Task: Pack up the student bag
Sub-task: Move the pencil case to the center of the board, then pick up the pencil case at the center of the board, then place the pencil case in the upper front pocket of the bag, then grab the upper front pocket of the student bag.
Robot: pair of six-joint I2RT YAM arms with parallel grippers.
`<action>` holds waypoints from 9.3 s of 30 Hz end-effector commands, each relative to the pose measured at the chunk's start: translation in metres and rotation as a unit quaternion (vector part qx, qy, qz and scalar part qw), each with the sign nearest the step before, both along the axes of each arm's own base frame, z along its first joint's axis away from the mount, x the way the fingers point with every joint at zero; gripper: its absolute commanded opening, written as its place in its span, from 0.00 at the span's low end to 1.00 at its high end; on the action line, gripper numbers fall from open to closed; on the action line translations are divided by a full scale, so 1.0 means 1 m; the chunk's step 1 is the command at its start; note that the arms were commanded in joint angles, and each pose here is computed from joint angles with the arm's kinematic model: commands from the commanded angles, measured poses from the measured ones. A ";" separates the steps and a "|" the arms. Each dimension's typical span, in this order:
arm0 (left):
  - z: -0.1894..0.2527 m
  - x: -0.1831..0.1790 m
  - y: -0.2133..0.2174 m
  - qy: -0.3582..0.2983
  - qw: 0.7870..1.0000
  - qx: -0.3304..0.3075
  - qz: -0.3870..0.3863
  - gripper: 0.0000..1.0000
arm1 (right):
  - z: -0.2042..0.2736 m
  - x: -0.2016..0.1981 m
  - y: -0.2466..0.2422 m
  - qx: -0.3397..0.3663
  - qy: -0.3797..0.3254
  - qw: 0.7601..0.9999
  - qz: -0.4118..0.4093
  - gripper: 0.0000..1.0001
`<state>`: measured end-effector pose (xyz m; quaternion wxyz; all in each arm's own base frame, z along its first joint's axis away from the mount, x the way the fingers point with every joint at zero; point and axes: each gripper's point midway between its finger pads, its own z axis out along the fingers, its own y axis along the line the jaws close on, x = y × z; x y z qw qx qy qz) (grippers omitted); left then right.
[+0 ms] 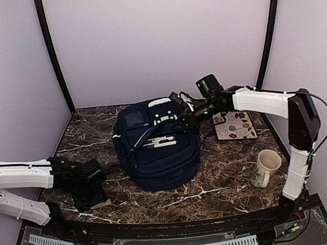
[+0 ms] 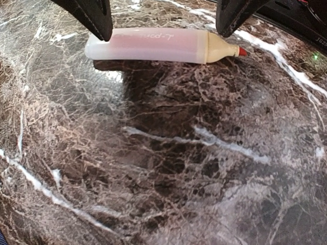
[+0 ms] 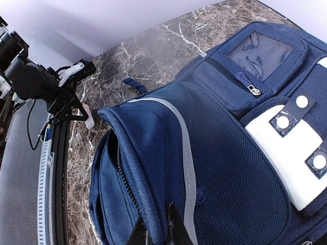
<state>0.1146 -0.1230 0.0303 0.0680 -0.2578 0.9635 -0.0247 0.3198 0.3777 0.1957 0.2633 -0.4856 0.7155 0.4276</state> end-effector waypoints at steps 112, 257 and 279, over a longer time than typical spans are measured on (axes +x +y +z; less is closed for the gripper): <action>0.029 0.099 -0.042 0.031 0.923 0.050 -0.380 0.11 | 0.005 -0.005 0.010 0.036 0.031 0.998 0.030 0.00; 0.042 0.172 -0.138 -0.381 0.715 -0.116 -0.575 0.46 | -0.077 -0.004 0.019 -0.080 0.031 0.993 0.087 0.38; 0.054 0.146 -0.147 -0.390 0.696 -0.183 -0.575 0.05 | -0.096 -0.006 0.021 -0.088 0.060 0.990 0.094 0.38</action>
